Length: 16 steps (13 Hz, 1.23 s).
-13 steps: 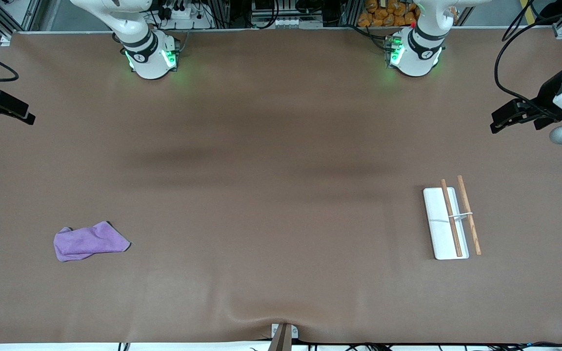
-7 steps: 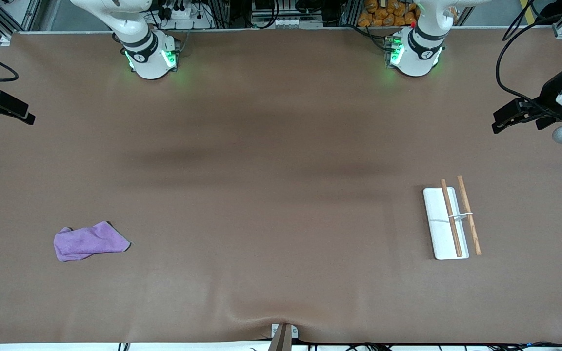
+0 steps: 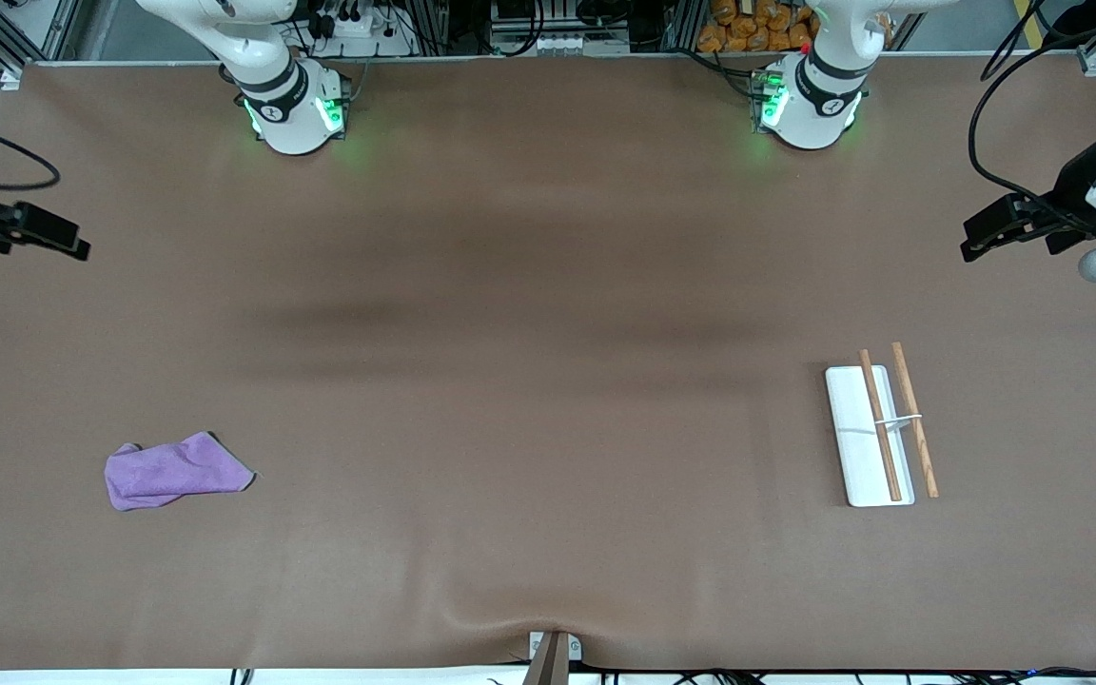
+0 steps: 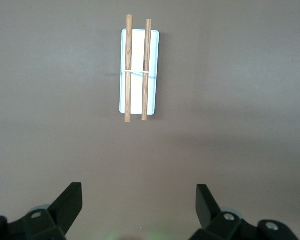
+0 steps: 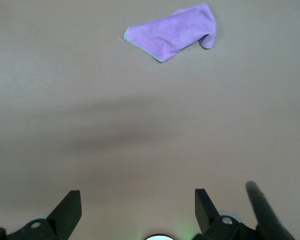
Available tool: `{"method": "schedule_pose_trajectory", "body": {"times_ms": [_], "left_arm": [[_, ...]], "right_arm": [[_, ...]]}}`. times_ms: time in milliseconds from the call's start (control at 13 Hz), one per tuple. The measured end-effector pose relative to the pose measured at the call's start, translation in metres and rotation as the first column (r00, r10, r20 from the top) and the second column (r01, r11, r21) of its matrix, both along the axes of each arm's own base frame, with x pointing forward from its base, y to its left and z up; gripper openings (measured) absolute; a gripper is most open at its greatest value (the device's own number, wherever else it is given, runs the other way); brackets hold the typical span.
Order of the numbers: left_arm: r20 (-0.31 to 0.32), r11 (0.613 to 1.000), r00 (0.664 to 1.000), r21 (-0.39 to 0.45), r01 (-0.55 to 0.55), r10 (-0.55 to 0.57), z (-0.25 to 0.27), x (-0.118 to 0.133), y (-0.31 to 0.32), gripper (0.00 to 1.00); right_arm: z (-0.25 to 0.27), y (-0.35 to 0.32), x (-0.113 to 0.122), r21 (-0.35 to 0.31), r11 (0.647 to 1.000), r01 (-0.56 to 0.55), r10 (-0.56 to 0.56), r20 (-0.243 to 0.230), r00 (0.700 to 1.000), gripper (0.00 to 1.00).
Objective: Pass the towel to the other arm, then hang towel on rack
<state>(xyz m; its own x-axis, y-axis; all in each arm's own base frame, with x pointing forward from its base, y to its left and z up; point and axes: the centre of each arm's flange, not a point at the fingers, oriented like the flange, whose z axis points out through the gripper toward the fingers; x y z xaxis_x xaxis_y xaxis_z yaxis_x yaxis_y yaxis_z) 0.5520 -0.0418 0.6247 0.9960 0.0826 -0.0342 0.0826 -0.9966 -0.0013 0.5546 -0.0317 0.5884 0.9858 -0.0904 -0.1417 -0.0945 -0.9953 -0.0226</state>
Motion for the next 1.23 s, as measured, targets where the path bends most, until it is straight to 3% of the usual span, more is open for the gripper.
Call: {"method": "schedule_pose_trajectory", "body": {"times_ms": [307, 613, 766, 1073, 1226], "left_arm": [[-0.004, 1.0, 1.0, 0.0, 0.001, -0.001, -0.002, 0.001, 0.0, 1.0], [-0.005, 1.0, 1.0, 0.0, 0.002, -0.002, -0.002, 0.001, -0.001, 1.0], [-0.005, 1.0, 1.0, 0.0, 0.002, -0.002, -0.002, 0.001, -0.001, 1.0], [-0.008, 1.0, 1.0, 0.0, 0.004, -0.004, -0.004, 0.002, -0.002, 1.0], [-0.011, 1.0, 1.0, 0.0, 0.004, -0.004, -0.006, 0.003, -0.002, 1.0]], "right_arm": [[-0.017, 0.018, 0.018, -0.001, 1.0, -0.03, 0.03, 0.026, 0.999, 1.0], [-0.094, 0.025, 0.047, 0.007, 0.999, -0.044, 0.045, -0.083, 0.996, 1.0], [-0.11, 0.031, 0.052, 0.008, 0.999, -0.053, 0.054, -0.108, 0.993, 1.0], [-0.139, -0.029, 0.07, 0.009, 1.0, 0.026, -0.026, -0.065, 0.998, 1.0], [-0.188, -0.067, 0.083, 0.045, 0.999, -0.023, 0.026, -0.065, 0.998, 1.0]]}}
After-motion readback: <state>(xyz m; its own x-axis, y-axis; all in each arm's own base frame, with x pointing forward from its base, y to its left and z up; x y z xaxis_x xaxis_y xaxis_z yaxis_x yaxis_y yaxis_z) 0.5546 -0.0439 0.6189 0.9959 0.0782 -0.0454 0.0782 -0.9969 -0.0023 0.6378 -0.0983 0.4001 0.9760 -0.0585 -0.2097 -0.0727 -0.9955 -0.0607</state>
